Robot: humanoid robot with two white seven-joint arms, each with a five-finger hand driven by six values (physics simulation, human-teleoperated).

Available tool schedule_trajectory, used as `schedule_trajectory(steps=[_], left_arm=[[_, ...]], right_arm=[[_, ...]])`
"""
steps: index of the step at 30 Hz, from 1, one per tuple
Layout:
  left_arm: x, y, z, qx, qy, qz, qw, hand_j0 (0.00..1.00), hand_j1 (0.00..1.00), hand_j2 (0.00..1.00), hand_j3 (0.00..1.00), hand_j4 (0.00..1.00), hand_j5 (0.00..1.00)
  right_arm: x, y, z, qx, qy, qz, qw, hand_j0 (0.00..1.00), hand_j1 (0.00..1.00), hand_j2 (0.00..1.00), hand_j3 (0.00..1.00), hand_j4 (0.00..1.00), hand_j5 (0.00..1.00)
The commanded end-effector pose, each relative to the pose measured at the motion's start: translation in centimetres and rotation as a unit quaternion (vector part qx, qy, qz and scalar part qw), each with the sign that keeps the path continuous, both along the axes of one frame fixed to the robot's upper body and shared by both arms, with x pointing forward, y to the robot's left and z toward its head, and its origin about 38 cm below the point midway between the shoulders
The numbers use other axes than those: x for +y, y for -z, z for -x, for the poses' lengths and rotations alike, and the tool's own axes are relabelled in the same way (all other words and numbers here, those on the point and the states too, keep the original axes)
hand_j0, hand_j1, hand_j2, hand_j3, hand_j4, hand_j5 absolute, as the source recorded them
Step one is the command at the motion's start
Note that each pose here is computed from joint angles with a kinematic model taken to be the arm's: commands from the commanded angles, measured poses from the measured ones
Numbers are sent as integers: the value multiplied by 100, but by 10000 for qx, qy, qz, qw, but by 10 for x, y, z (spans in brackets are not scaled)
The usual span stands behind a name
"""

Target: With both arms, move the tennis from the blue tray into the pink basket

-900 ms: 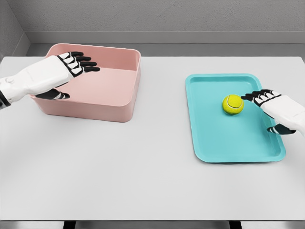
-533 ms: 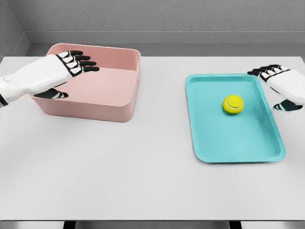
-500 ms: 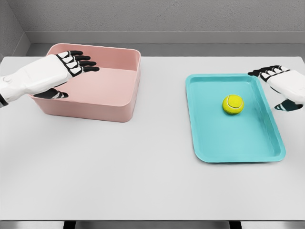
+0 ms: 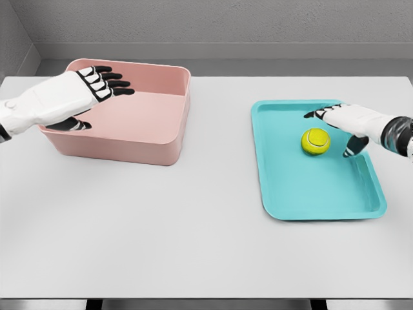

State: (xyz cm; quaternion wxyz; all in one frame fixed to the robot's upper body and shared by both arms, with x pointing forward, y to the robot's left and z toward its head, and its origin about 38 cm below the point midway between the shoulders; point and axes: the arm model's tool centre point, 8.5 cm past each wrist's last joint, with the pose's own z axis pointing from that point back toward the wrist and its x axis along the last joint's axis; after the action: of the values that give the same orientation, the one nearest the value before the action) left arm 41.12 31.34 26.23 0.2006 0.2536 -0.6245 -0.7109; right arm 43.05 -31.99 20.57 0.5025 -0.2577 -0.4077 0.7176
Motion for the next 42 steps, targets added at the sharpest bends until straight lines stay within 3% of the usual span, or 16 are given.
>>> schedule_trajectory(steps=[1, 7, 17, 20, 22, 30, 34, 42], left_arm=[[0, -1, 0, 1, -4, 21, 10000, 100, 100, 100, 100, 100, 100], [0, -1, 0, 1, -4, 21, 10000, 100, 100, 100, 100, 100, 100], [0, 1, 0, 2, -11, -21, 10000, 100, 100, 100, 100, 100, 100], [1, -1, 0, -17, -13, -13, 10000, 100, 100, 100, 100, 100, 100], [1, 0, 0, -9, -14, -13, 10000, 100, 100, 100, 100, 100, 100], [1, 0, 0, -9, -14, -13, 10000, 100, 100, 100, 100, 100, 100], [1, 0, 0, -9, -14, -13, 10000, 100, 100, 100, 100, 100, 100], [2, 0, 0, -6, -24, -16, 10000, 100, 100, 100, 100, 100, 100]], right_arm=[[4, 20, 0, 278, 44, 44, 9996, 100, 100, 100, 100, 100, 100], [14, 24, -15, 352, 193, 103, 9991, 100, 100, 100, 100, 100, 100], [11, 33, -14, 458, 231, 169, 9985, 100, 100, 100, 100, 100, 100], [11, 33, -14, 458, 231, 169, 9985, 75, 75, 75, 75, 75, 75], [11, 33, -14, 465, 231, 172, 9985, 69, 69, 69, 69, 69, 69], [12, 33, -14, 449, 223, 178, 9986, 57, 57, 57, 57, 57, 57], [13, 31, -14, 433, 201, 172, 9987, 56, 56, 56, 56, 56, 56], [23, 8, -15, 164, 34, 112, 9998, 54, 54, 54, 54, 54, 54]])
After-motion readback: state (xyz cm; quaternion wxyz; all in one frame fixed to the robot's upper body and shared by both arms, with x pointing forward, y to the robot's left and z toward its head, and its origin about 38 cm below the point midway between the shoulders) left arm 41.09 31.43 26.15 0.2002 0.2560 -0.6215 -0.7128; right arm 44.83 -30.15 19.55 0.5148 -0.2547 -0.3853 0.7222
